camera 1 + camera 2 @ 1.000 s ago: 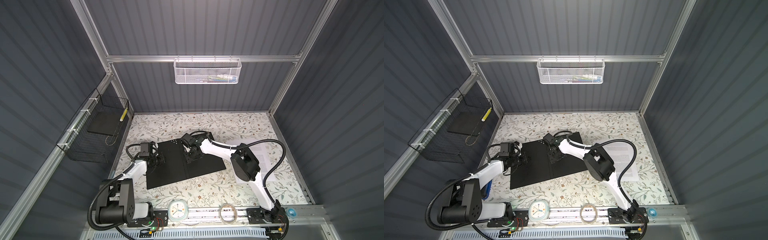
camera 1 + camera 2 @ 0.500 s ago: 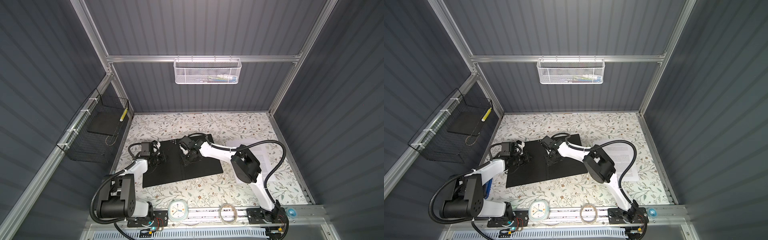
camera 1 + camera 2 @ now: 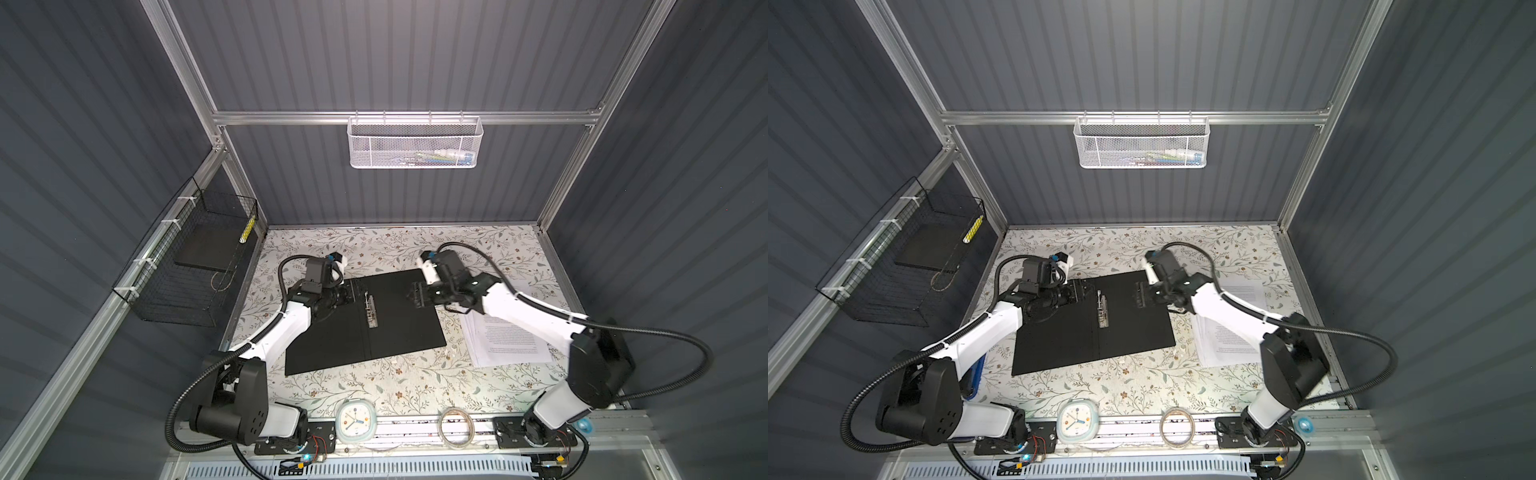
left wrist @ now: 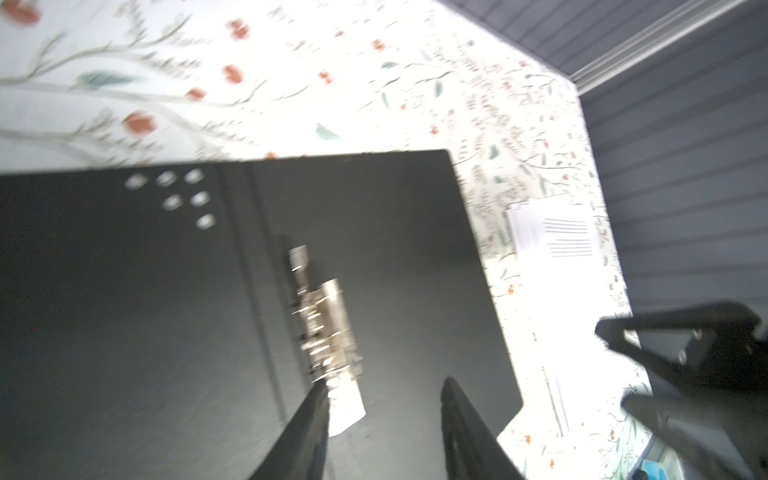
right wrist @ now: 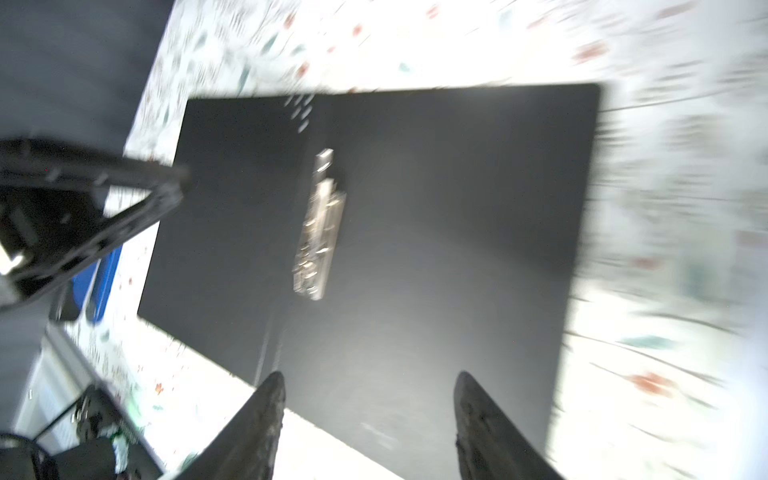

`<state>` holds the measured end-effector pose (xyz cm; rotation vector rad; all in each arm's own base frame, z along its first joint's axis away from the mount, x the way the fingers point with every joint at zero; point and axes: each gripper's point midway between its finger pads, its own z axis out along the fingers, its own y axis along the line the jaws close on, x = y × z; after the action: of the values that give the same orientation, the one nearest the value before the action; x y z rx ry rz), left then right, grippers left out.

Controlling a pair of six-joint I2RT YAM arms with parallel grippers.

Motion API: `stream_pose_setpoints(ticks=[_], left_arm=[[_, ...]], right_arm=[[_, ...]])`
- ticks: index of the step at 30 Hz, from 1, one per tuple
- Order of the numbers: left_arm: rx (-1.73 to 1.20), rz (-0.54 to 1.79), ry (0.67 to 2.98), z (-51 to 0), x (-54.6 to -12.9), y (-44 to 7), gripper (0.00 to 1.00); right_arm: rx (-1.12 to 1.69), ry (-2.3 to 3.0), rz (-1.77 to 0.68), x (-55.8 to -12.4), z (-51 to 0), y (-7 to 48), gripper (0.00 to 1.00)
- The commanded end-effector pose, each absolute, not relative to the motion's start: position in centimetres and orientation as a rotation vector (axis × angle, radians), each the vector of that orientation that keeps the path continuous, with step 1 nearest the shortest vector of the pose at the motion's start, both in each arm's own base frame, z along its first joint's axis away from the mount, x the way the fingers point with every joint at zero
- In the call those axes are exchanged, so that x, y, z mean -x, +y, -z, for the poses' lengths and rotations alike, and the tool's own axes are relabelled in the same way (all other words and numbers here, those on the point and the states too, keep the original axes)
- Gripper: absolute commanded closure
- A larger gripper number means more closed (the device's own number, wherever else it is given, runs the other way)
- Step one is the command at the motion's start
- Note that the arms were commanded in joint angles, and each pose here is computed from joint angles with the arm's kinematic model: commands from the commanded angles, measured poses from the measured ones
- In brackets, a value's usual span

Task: Put the files into the folder
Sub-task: 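Move the right gripper to the paper stack while the left gripper reaches over the folder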

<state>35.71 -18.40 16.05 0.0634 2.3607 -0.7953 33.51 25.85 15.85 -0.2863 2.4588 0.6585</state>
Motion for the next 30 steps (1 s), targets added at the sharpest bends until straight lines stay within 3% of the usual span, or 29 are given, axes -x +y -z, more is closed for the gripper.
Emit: stream_pose_setpoints(ticks=[1,5,10,15,30], left_arm=[[-0.062,0.704,2.323,-17.8,-36.8,-20.9,0.47],[-0.203,0.682,2.349,-17.6,-37.7,-28.1,0.3],[-0.225,0.7,2.328,-16.8,-38.6,-33.6,0.01],[-0.336,0.755,2.351,-14.2,-37.1,-38.7,0.01],[-0.475,0.962,2.422,-8.7,-34.2,-45.3,0.01]], right_arm=[[0.216,2.504,-0.595,-32.2,-13.9,21.1,0.32],[-0.026,2.464,-0.516,-31.2,-13.3,13.9,0.28],[-0.299,2.397,-0.405,-30.1,-13.7,5.7,0.25],[-0.456,2.316,-0.331,-30.4,-13.9,0.9,0.2],[-0.577,2.476,-0.239,-33.8,-11.5,-6.2,0.15]])
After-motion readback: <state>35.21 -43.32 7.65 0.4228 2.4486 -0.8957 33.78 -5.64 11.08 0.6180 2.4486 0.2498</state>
